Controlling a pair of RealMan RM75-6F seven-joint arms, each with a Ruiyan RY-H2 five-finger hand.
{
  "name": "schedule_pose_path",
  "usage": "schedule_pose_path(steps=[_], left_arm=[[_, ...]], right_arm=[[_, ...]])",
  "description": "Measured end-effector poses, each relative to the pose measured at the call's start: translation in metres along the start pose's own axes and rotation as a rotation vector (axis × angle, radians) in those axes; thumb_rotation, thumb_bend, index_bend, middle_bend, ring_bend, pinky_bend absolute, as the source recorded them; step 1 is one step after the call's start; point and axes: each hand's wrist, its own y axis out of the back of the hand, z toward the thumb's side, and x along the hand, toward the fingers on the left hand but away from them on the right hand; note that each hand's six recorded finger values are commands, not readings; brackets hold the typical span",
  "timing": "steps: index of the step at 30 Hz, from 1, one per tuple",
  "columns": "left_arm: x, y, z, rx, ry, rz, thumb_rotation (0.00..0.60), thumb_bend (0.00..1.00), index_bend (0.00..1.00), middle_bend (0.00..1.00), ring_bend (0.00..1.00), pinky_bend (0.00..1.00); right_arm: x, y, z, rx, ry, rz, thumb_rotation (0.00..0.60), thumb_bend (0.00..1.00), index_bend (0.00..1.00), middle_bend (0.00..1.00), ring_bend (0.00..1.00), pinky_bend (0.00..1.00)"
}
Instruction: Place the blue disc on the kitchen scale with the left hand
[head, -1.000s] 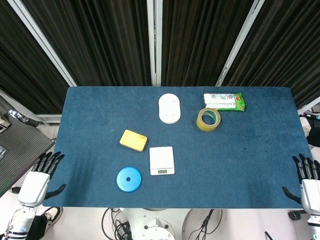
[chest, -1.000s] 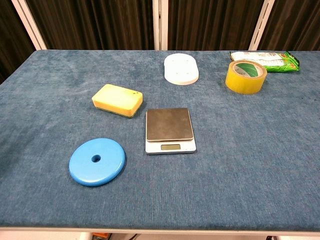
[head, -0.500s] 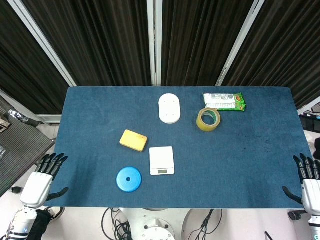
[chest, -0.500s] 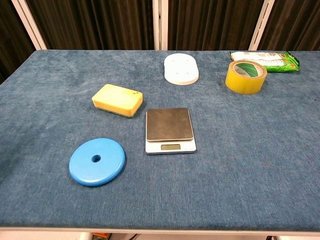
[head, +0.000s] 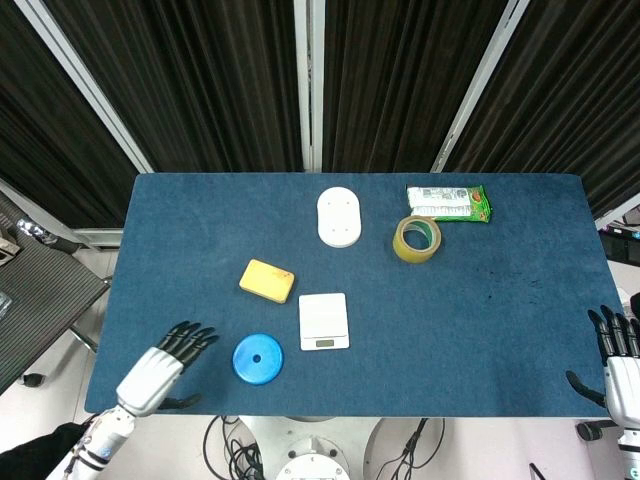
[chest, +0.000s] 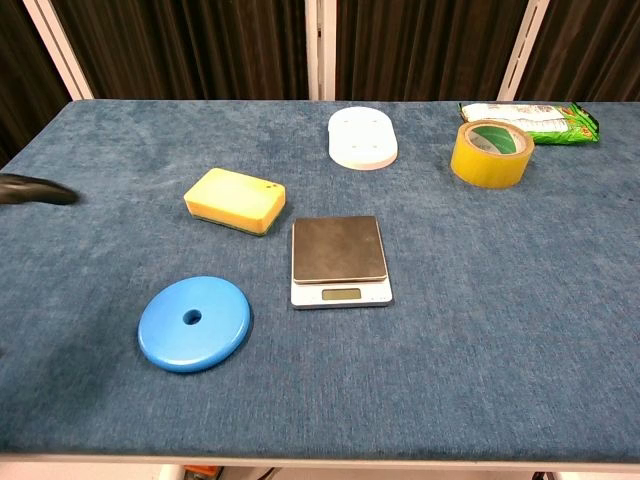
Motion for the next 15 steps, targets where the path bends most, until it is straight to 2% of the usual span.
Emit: schedule_pose_path(steps=[2,7,15], left_arm=[[0.014,-0.005,0.014,-0.021,-0.055,-0.013,0.6,0.38,0.1,0.09,0.0,0.0],[0.046,-0.019,0.042,-0.048,-0.162,-0.047,0.6,0.47,0.1,0.11,0.0,0.0],[0.088,-0.048,0.064,-0.073,-0.217,-0.118,0.6,0.48,0.07,0.13,0.0,0.0]], right_arm=[[0.001,0.002,-0.002,-0.004,-0.002,-0.006,0.6,0.09,0.0,0.0,0.0,0.0],[0.003,0.006,-0.007,-0.011,-0.012,-0.014,0.6,0.1,0.0,0.0,0.0,0.0],[0.004,0.008,-0.016,-0.017,-0.029,-0.015,0.6,0.11,0.0,0.0,0.0,0.0]])
